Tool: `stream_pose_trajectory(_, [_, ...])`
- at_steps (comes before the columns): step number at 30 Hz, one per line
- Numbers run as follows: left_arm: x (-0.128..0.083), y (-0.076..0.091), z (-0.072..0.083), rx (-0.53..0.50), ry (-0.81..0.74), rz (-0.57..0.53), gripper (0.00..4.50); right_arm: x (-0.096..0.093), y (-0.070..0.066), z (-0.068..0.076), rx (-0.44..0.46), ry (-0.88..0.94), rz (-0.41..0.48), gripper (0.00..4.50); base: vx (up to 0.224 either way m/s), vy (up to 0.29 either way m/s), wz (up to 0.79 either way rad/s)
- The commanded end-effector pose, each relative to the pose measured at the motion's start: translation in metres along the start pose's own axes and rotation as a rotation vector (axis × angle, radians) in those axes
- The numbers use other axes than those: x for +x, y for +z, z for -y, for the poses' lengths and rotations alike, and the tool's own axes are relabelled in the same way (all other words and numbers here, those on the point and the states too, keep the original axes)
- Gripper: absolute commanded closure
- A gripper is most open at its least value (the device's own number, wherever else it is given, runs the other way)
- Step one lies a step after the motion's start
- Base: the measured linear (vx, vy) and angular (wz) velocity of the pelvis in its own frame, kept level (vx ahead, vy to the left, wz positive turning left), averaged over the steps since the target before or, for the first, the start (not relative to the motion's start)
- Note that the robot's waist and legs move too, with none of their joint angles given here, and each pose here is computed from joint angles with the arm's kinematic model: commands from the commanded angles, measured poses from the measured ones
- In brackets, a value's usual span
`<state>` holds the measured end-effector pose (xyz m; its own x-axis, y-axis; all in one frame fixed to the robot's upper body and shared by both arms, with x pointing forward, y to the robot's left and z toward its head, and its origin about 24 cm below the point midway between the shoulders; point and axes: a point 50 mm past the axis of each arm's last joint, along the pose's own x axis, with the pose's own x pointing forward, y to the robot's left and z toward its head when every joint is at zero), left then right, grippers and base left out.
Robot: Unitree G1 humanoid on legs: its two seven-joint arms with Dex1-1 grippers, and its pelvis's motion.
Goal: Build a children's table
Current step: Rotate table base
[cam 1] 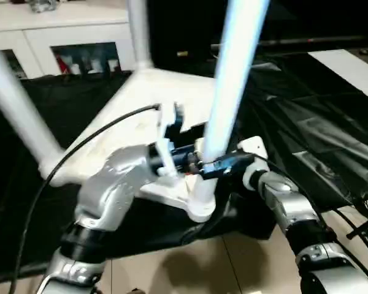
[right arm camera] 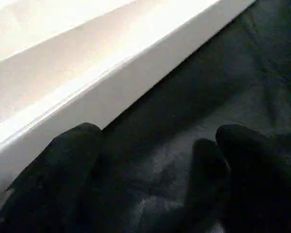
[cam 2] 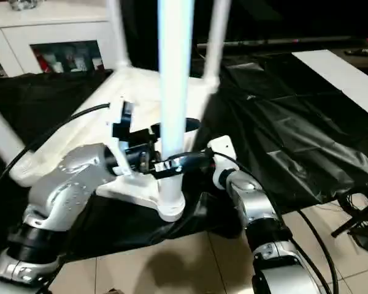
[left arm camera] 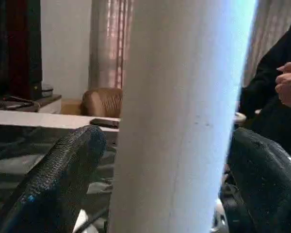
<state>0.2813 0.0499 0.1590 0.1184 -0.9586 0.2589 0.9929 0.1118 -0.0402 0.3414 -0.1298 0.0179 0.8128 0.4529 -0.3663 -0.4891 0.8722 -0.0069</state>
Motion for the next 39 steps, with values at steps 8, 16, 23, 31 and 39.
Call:
stream_pose_trajectory(8, [0.028, -0.008, -0.006, 0.079, 0.016, -0.041, 0.03, 0.023, 0.011, -0.055, -0.077, 0.220, 0.024, 0.00, 0.000, 0.000, 0.00])
stream_pose_trajectory(16, [0.007, -0.020, -0.034, 0.160, 0.215, -0.201, 0.03, 0.023, 0.017, -0.045, -0.075, 0.138, 0.069, 0.00, 0.000, 0.000, 0.00])
stream_pose_trajectory(23, [-0.030, -0.023, -0.047, 0.210, 0.299, -0.319, 0.03, 0.010, 0.021, -0.021, -0.037, 0.045, 0.126, 0.00, 0.000, 0.000, 0.00])
stream_pose_trajectory(31, [-0.059, -0.036, -0.036, 0.161, 0.224, -0.555, 0.03, -0.009, 0.025, 0.002, -0.049, -0.018, 0.147, 0.00, 0.000, 0.000, 0.00])
stream_pose_trajectory(39, [-0.077, -0.043, -0.020, 0.173, 0.163, -0.745, 0.03, -0.039, 0.025, 0.011, -0.165, 0.119, 0.106, 0.00, 0.000, 0.000, 0.00])
